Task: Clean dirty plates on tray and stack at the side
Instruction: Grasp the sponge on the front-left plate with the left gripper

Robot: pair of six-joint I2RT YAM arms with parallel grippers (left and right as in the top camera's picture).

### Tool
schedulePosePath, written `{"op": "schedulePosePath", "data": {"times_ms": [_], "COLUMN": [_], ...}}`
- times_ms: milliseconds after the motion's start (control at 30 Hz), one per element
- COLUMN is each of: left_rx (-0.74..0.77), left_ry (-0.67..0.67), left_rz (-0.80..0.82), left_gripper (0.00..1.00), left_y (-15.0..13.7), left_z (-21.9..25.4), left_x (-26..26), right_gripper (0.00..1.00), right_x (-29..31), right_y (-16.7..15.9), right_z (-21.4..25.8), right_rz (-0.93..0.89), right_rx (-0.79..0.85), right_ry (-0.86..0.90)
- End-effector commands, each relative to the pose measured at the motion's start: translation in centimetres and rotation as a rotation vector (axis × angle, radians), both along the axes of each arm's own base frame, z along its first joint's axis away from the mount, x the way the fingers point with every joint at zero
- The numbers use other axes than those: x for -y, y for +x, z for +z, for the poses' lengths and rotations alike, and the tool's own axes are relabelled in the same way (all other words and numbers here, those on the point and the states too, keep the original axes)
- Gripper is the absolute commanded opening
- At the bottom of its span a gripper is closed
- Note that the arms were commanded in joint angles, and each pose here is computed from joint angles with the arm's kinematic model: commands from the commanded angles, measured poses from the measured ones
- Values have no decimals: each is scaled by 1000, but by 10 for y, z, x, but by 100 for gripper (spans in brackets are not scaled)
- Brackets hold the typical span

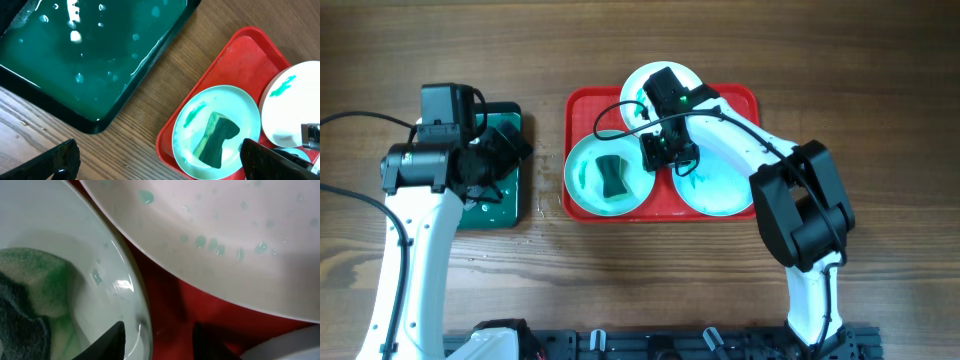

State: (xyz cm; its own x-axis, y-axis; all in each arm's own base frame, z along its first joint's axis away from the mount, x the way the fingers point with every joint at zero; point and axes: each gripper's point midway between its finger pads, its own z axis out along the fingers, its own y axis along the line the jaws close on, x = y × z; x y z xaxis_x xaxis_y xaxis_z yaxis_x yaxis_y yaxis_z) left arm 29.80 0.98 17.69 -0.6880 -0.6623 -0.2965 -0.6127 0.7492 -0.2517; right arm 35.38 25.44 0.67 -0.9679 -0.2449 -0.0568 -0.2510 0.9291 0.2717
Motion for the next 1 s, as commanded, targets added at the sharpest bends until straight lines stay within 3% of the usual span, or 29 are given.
{"op": "schedulePosePath", "data": {"times_ms": [0,133,200,267,367,500,533,600,633,867,967], "left_rx": [-5,-35,-50,-71,-105,-132,-134,-118,-109,-134,-156], "left_ry": [-34,-154,-166,-158,-143,-161,-186,-217,-231,-259,-258], "left_rz": [7,-51,-78,-141,-225,-267,-289,-346,-373,-471,-500], "left_gripper": [100,100,100,100,99,79,69,39,33,36,31], "left_y": [0,-5,-6,-7,-10,-7,-4,3,5,18,21], "left_z": [-2,-4,-8,-16,-31,-53,-61,-70,-72,-108,-127], "left_x": [4,28,37,47,60,75,83,96,101,136,148], "right_gripper": [36,26,23,10,7,4,4,4,4,4,4], "right_x": [2,0,0,-1,-2,-4,-4,-6,-6,-6,-7], "right_y": [-4,-2,-1,0,1,2,2,1,1,0,-1], "right_z": [-12,-11,-11,-11,-12,-14,-14,-14,-14,-14,-14], "right_rz": [1,-1,-2,-2,-29,-29,-41,-40,-38,-37,-34], "right_rx": [-17,-8,-4,-1,-4,1,-3,-2,-2,-4,-4], "right_ry": [-25,-20,-18,-17,-14,-10,-10,-9,-9,-11,-11]}}
